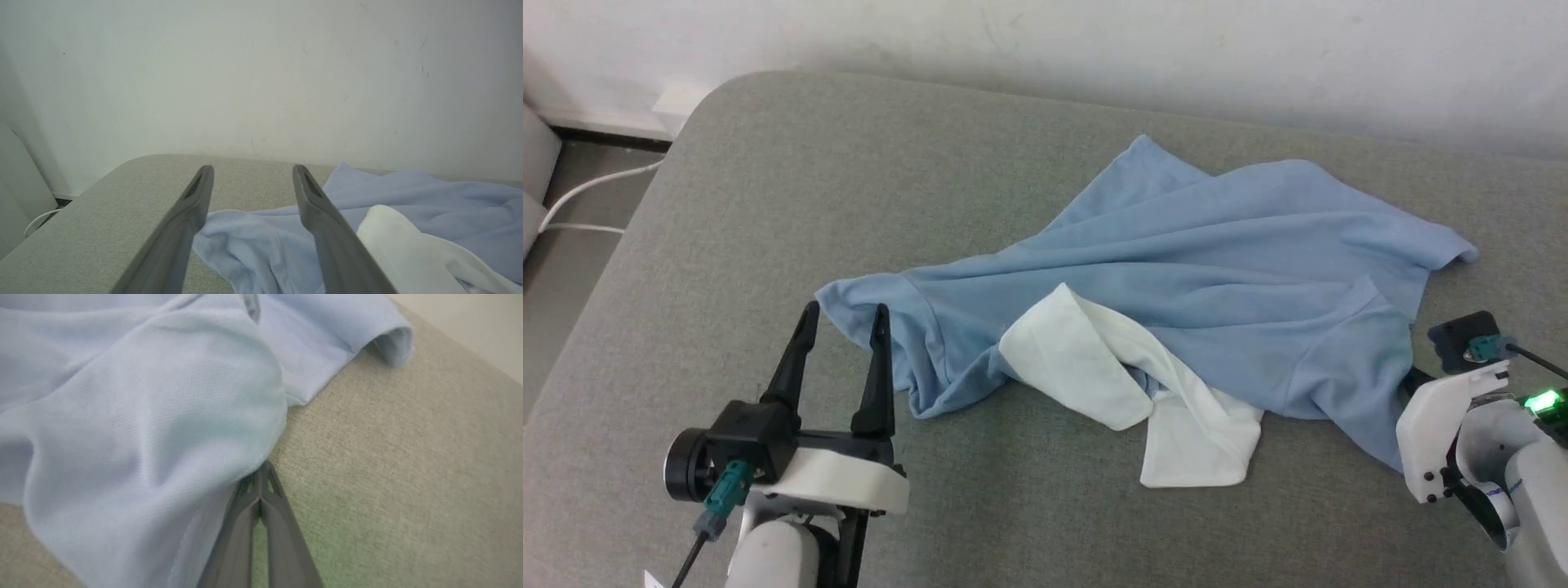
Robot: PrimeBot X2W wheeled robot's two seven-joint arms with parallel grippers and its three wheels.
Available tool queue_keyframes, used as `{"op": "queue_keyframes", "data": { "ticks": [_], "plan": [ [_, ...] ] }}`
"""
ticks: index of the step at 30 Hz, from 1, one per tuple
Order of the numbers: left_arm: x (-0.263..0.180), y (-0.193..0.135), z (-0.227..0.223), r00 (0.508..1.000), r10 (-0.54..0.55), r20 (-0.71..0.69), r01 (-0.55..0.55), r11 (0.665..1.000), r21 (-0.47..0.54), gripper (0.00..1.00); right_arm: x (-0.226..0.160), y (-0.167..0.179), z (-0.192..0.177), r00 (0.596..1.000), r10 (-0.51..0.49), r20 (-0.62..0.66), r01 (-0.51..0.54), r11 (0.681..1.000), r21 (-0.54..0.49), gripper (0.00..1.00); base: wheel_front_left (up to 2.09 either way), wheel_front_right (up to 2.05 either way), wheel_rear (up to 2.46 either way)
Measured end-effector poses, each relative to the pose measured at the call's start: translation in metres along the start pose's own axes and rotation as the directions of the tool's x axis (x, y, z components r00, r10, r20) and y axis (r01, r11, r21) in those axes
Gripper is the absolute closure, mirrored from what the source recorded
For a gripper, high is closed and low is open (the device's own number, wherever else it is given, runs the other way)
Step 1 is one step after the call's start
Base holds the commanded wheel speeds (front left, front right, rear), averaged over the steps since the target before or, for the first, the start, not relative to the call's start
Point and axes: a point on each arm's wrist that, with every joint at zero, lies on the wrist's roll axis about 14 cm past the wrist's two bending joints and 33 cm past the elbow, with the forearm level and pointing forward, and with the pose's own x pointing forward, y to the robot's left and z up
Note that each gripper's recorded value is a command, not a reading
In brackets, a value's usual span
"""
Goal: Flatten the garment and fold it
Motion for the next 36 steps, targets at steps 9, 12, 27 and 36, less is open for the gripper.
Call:
{"op": "queue_keyframes", "data": {
  "ticks": [9,12,27,36],
  "plan": [
    [0.002,-0.012,0.007,0.999,-0.037,0.026,0.037,0.999,-0.015,0.0,-0.022,-0.036,0.012,0.989,-0.107,0.099,0.1,0.992,0.076,1.0,0.0,0.0,0.0],
    [0.003,-0.016,0.008,0.998,-0.049,0.031,0.05,0.999,-0.021,0.0,-0.031,-0.049,0.011,0.983,-0.144,0.112,0.133,0.986,0.102,1.0,0.0,0.0,0.0],
    [-0.003,-0.018,0.001,0.998,-0.055,0.009,0.055,0.998,-0.033,0.0,-0.043,-0.019,0.038,0.98,-0.027,0.197,-0.01,0.983,0.185,0.0,0.0,0.0,0.0],
    [-0.008,-0.016,-0.011,0.998,-0.046,-0.034,0.045,0.998,-0.033,0.0,-0.017,-0.004,0.018,0.999,0.049,0.018,-0.051,0.988,0.146,0.0,0.0,0.0,0.0]
  ]
}}
